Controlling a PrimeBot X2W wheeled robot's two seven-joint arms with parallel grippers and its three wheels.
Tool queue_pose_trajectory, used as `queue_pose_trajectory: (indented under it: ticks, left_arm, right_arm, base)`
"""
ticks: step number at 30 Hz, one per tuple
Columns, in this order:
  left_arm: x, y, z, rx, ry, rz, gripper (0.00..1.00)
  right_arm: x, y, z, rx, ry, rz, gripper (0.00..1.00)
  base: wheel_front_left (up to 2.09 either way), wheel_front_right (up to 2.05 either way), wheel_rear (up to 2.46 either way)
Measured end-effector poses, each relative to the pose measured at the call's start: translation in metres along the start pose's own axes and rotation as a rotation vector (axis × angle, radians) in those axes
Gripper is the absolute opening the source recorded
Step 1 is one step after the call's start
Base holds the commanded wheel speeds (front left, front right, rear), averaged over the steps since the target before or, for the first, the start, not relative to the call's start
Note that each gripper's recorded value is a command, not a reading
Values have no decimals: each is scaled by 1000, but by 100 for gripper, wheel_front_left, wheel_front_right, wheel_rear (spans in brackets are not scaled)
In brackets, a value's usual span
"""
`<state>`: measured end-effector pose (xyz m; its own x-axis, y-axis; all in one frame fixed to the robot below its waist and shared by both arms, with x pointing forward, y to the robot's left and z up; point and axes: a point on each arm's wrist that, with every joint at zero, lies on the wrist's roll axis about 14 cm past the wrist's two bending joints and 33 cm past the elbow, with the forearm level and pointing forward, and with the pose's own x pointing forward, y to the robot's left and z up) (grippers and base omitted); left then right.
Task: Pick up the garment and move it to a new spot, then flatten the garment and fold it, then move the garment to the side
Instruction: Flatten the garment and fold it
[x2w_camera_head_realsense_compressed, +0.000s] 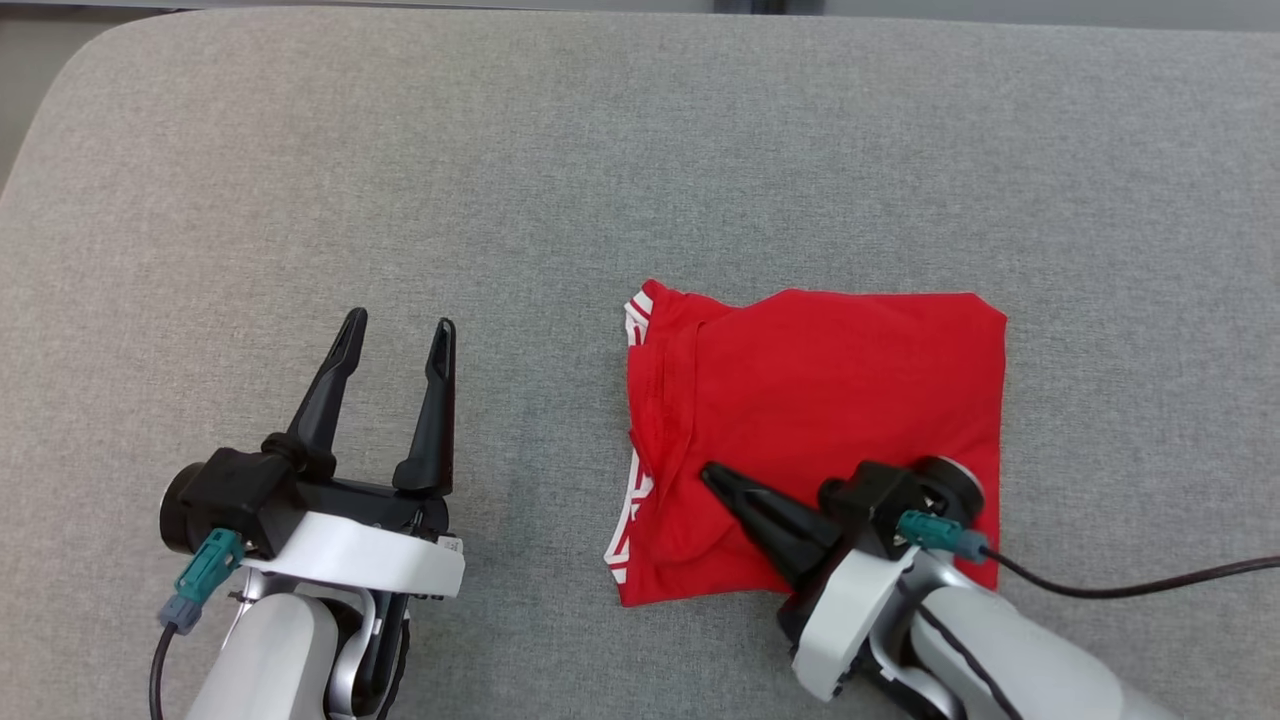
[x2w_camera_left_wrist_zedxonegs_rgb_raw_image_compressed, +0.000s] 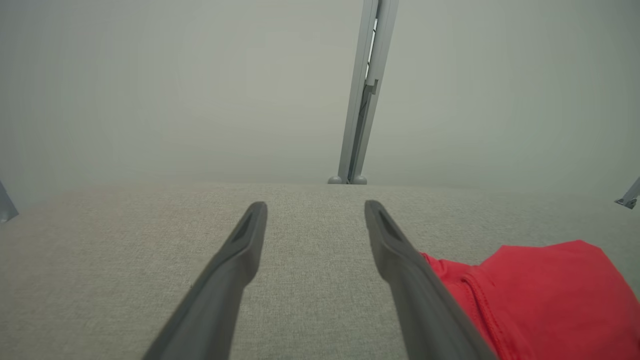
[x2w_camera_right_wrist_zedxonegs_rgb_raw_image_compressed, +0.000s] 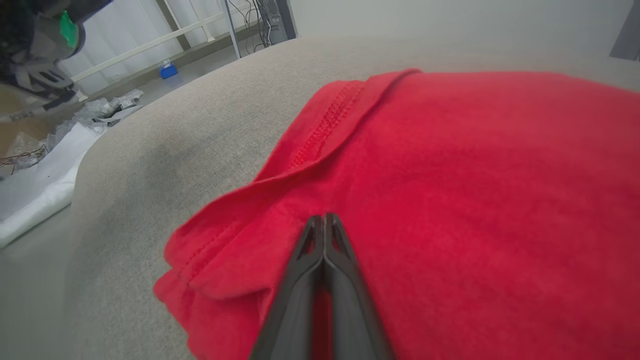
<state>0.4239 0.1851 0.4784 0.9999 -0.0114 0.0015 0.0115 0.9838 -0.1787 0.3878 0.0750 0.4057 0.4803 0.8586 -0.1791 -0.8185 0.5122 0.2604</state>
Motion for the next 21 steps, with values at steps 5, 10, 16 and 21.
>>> queue_pose_trajectory:
  ticks: [5, 10, 16, 21]
  left_arm:
    - [1, -2, -1, 0, 2, -11, 100]
    - [3, -4, -2, 2, 1, -18, 100]
    - [5, -3, 3, 16, -10, -30, 100]
    - [5, -9, 9, 22, -27, -52, 100]
  right_arm:
    - [0, 24, -1, 39, -16, 45, 0]
    - [-2, 33, -7, 57, -1, 56, 0]
    - [-5, 8, 37, 68, -138, -31, 0]
    - [-40, -38, 79, 45, -287, -206, 0]
  base:
    - [0, 0, 0]
    - [0, 0, 0]
    - [0, 0, 0]
    - [0, 0, 0]
